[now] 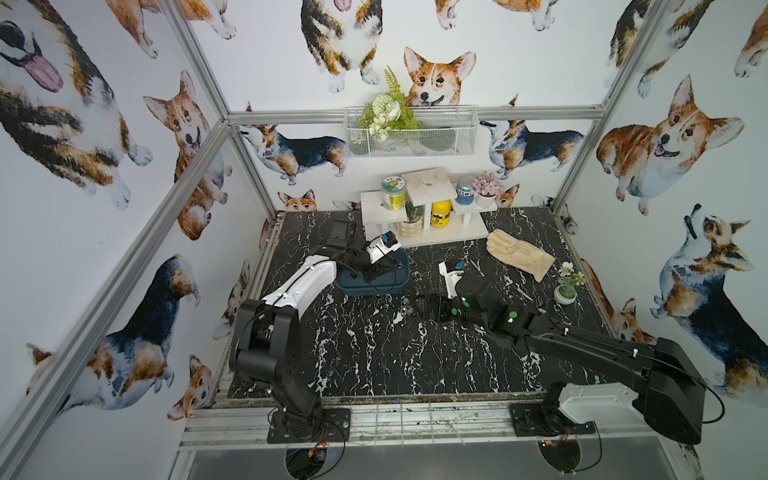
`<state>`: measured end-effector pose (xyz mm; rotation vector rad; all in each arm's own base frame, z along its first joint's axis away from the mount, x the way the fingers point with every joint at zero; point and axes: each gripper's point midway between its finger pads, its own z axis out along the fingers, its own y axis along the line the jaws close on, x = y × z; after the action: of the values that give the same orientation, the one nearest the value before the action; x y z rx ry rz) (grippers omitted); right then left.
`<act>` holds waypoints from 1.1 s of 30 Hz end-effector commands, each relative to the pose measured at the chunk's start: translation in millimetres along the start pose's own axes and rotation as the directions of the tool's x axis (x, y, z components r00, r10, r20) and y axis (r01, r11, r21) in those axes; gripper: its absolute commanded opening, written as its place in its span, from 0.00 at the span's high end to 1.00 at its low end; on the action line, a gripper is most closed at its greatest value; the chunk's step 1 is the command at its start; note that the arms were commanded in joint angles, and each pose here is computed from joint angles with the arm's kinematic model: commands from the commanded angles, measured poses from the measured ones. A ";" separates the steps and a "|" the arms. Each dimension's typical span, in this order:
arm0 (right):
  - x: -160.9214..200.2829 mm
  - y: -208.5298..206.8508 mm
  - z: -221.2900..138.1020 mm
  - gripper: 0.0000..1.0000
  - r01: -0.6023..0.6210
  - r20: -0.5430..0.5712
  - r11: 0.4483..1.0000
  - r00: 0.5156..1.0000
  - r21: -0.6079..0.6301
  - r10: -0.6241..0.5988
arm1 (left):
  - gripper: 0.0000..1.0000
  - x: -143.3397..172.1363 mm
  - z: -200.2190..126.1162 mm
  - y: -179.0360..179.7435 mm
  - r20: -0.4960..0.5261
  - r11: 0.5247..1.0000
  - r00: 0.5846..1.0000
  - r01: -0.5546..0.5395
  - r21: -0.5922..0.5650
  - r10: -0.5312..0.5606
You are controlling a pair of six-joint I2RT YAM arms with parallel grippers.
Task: Put the nuts on the desktop into the storage box
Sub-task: Place the nut in the storage box.
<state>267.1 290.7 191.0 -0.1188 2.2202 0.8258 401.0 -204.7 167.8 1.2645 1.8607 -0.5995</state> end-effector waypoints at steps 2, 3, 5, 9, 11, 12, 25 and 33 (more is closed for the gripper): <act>-4.5 -20.1 -3.8 0.00 0.013 0.030 0.993 0.999 0.115 -0.017 | 0.84 15.8 13.7 61.9 -0.081 0.947 0.977 0.169 -0.274 -0.198; -5.0 -20.7 -3.9 0.00 0.014 0.031 0.993 0.999 0.119 -0.018 | 0.83 20.9 15.9 70.8 -0.104 0.931 0.966 0.195 -0.309 -0.237; -5.5 -19.2 -4.2 0.00 0.020 0.032 0.993 0.999 0.115 -0.024 | 0.82 27.2 21.8 79.7 -0.131 0.912 0.948 0.231 -0.339 -0.289; -10.3 -10.5 -1.7 0.00 0.059 0.041 0.994 0.997 0.093 -0.063 | 0.82 41.8 34.6 84.4 -0.172 0.887 0.916 0.282 -0.365 -0.362; -14.7 -6.5 1.2 0.00 0.083 0.042 0.991 0.995 0.104 -0.088 | 0.81 46.0 41.3 79.8 -0.187 0.888 0.908 0.293 -0.354 -0.375; -16.8 -4.8 2.5 0.00 0.099 0.041 0.988 0.994 0.116 -0.105 | 0.81 48.3 45.2 76.9 -0.196 0.890 0.905 0.295 -0.348 -0.377; -22.8 5.1 16.9 0.00 0.182 0.015 0.958 0.982 0.220 -0.190 | 0.79 83.5 74.9 73.1 -0.271 0.854 0.837 0.364 -0.372 -0.475; -24.6 3.8 8.2 0.00 0.156 0.043 0.962 0.985 0.223 -0.170 | 0.73 99.1 91.0 78.9 -0.288 0.826 0.797 0.411 -0.386 -0.531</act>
<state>288.3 299.9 203.5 -0.1910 2.2014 0.4996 484.9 -190.1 41.9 0.7647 2.5013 -0.3148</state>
